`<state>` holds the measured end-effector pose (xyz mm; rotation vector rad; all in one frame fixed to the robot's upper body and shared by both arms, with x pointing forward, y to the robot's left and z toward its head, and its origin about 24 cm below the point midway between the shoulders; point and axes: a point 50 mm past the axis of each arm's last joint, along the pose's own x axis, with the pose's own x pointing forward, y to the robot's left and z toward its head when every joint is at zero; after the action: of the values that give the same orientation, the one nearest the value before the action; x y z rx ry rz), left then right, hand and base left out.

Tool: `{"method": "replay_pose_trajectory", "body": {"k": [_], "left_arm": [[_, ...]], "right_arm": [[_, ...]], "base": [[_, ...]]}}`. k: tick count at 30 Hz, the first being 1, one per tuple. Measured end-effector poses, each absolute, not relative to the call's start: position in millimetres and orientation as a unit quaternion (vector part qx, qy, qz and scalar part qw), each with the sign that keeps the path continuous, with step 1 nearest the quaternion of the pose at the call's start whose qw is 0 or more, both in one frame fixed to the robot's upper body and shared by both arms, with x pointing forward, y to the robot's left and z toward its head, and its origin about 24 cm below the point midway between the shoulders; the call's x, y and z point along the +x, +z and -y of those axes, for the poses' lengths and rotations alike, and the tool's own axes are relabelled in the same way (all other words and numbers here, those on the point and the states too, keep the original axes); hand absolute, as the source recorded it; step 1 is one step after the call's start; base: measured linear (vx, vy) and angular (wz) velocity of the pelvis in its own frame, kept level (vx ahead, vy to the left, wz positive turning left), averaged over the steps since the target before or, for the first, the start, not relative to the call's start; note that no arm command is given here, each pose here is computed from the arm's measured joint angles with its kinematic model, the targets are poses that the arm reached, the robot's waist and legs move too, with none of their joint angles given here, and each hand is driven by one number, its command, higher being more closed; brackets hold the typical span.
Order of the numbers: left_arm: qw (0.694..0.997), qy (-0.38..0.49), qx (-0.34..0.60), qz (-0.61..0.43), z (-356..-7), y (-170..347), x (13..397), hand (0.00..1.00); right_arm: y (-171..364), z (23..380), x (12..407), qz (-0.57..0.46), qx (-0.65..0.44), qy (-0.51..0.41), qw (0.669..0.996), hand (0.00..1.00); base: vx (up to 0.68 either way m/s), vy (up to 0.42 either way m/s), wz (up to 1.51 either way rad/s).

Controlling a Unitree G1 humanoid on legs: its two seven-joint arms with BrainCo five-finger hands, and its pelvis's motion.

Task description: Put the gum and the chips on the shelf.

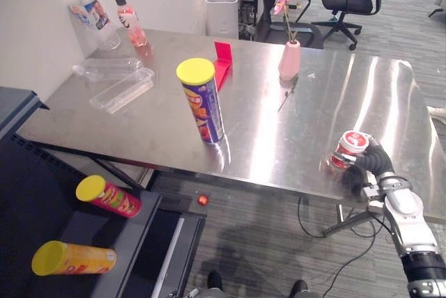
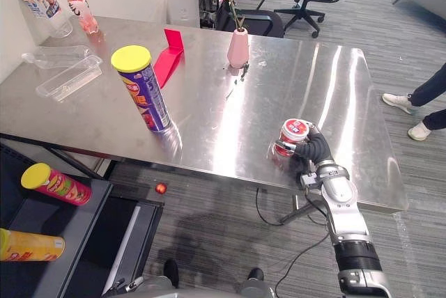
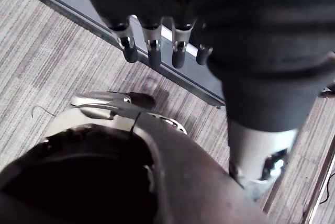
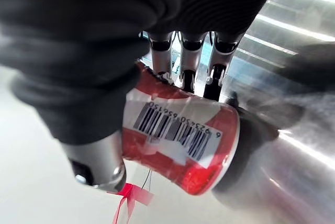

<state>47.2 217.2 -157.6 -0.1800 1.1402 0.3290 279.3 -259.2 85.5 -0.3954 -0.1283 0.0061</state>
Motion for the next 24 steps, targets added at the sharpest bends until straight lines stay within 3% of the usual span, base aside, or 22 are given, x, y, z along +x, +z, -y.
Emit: {"method": "replay_pose_trajectory", "body": {"k": [8,18,24], "left_arm": [[0.825,0.155,-0.084,-0.536,-217.2,-157.5,47.3,0.00],[0.825,0.158,-0.078,-0.537,-218.3,-157.5,46.6,0.00],[0.820,0.162,-0.077,-0.543,-219.3,-158.4,42.7,0.00]], "right_arm": [[90.2,256.5,279.3,0.076,-0.213,0.007,0.974,1.00],[142.2,234.8,272.8,0.191,-0.251,0.061,0.947,1.00],[149.1,228.7,270.0,0.204,-0.237,0.086,0.946,1.00]], "base": [[0.00,0.000,0.00],[0.00,0.000,0.00],[0.00,0.000,0.09]]}}
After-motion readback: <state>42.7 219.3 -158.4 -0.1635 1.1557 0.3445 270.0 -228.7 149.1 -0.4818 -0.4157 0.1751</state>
